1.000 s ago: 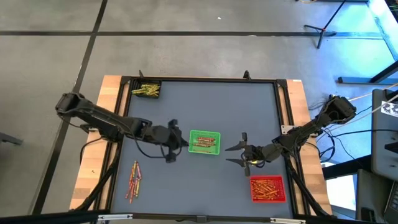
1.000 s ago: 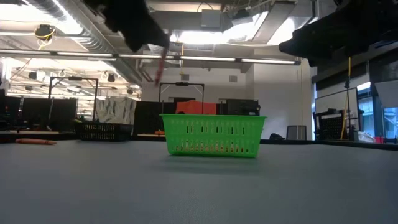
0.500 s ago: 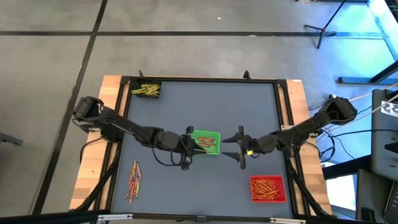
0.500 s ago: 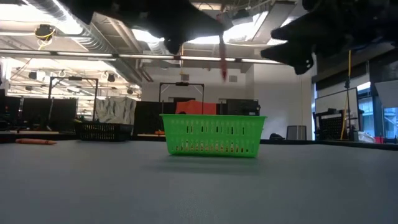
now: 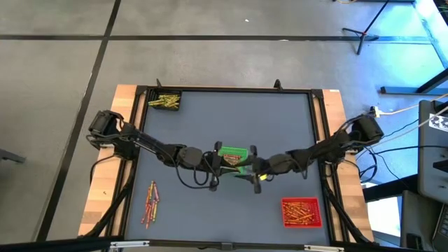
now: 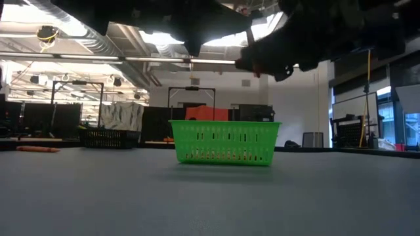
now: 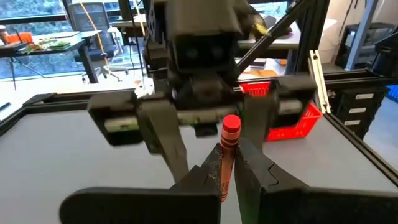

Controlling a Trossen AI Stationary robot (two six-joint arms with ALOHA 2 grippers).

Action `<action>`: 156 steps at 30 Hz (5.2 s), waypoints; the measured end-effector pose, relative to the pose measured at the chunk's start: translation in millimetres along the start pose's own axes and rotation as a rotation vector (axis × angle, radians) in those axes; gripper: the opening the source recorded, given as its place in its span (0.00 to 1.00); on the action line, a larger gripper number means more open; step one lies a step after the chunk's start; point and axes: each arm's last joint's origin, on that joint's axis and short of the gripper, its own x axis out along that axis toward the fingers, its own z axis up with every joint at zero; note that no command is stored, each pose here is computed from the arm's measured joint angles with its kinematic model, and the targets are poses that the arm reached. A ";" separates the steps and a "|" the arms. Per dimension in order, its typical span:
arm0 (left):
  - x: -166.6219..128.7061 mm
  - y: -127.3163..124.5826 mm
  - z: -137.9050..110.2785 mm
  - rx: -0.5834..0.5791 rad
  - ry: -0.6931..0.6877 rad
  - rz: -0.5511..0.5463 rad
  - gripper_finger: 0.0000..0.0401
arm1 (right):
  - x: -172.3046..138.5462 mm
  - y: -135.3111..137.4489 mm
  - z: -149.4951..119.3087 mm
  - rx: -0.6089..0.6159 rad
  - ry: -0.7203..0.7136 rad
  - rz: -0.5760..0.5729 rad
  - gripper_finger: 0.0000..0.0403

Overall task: Sort crayons
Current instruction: Put the red crayon into the green bin, then put the orange crayon into the red bin

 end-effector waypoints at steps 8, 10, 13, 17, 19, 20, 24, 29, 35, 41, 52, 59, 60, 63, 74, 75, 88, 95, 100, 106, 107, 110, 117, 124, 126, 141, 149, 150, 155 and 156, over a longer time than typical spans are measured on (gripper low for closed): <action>-0.1 -0.7 -1.8 0.004 0.019 -0.002 0.02 | 10.2 3.4 9.3 -0.090 0.104 0.008 0.12; -0.2 -0.8 -1.6 0.007 0.018 -0.003 0.02 | 10.7 3.6 10.9 -0.096 0.098 0.007 0.04; -0.2 -0.9 -1.6 0.007 0.018 -0.012 0.02 | 10.8 3.8 11.0 -0.096 0.099 0.011 0.06; -1.6 -1.4 -0.5 0.012 0.026 -0.049 0.06 | 10.7 4.0 10.5 -0.099 0.106 0.014 0.11; -5.5 -1.0 3.3 0.013 0.040 -0.055 0.11 | 10.7 3.8 10.6 -0.099 0.105 0.012 0.09; -8.7 -0.4 5.8 0.011 0.056 -0.056 0.15 | 10.7 3.7 10.7 -0.099 0.105 0.011 0.08; -27.4 3.0 13.7 -0.014 0.181 -0.056 0.25 | 10.9 2.3 10.7 -0.099 0.106 0.000 0.03; -51.9 -3.7 8.9 0.020 0.316 0.048 0.28 | 13.7 -12.5 11.4 -0.058 0.112 -0.031 0.07; -80.8 -10.3 -11.2 0.052 0.215 0.178 0.27 | 23.9 -32.9 24.8 -0.053 0.243 -0.091 0.03; -112.0 0.9 -41.5 -0.015 0.036 0.161 0.27 | 36.7 -53.9 36.1 -0.041 0.385 -0.134 0.07; -140.2 9.5 -59.5 -0.066 -0.175 0.134 0.27 | 59.9 -74.0 16.2 0.010 0.503 -0.089 0.03; -140.5 7.4 -60.9 -0.071 -0.163 0.122 0.27 | 56.9 -75.7 9.4 0.015 0.578 -0.102 0.12; -140.4 7.4 -61.0 -0.075 -0.162 0.120 0.27 | 56.6 -75.3 8.9 0.024 0.585 -0.095 0.12; -140.4 7.4 -61.0 -0.088 -0.163 0.119 0.27 | 56.9 -74.0 9.2 0.066 0.579 -0.070 0.12; -140.4 7.3 -61.2 -0.063 -0.160 0.121 0.27 | 53.8 -67.7 16.3 0.075 0.582 -0.028 0.32; -140.4 7.3 -61.2 -0.062 -0.160 0.121 0.27 | 51.5 -64.1 21.8 0.064 0.565 -0.020 0.33; -127.8 15.1 -52.5 -0.054 -0.117 0.183 0.30 | -13.8 25.6 25.1 -0.126 0.473 0.041 0.29; -97.0 26.1 -29.4 -0.028 0.231 0.265 0.39 | -41.2 52.4 -6.7 -0.085 0.283 0.059 0.29; -93.7 35.7 4.4 -0.065 0.550 0.284 0.38 | -49.5 56.2 -19.4 -0.079 0.226 0.069 0.29; -121.0 55.7 23.7 -0.170 0.952 0.394 0.38 | -49.2 55.1 -19.6 -0.088 0.217 0.059 0.29; -126.7 59.9 21.9 -0.186 1.017 0.415 0.38 | -49.2 55.0 -19.7 -0.101 0.216 0.052 0.29; -140.8 69.6 10.9 -0.248 1.189 0.439 0.38 | -49.2 54.8 -19.7 -0.110 0.215 0.046 0.29; -157.3 81.3 -30.7 -0.228 1.395 0.382 0.38 | -49.1 54.8 -19.9 -0.111 0.216 0.045 0.29; -164.7 86.0 -58.4 -0.205 1.444 0.348 0.38 | -49.1 54.7 -19.9 -0.111 0.216 0.045 0.29; -164.1 88.3 -58.6 -0.218 1.442 0.350 0.38 | -49.0 54.7 -19.9 -0.110 0.215 0.045 0.29; -153.6 121.6 -90.8 -0.397 1.634 0.350 0.38 | -48.7 55.1 -18.7 -0.105 0.202 0.048 0.29; -143.0 135.4 -102.2 -0.312 1.723 0.258 0.38 | -48.6 55.0 -18.6 -0.107 0.202 0.044 0.29; -143.0 136.1 -103.6 -0.301 1.735 0.232 0.38 | -48.6 54.9 -18.6 -0.107 0.202 0.044 0.29; -145.2 143.3 -109.0 -0.297 1.775 0.145 0.38 | -46.5 55.4 -22.8 -0.114 0.219 0.042 0.29; -145.9 144.9 -109.5 -0.308 1.773 0.138 0.38 | -45.7 55.6 -24.4 -0.113 0.224 0.040 0.29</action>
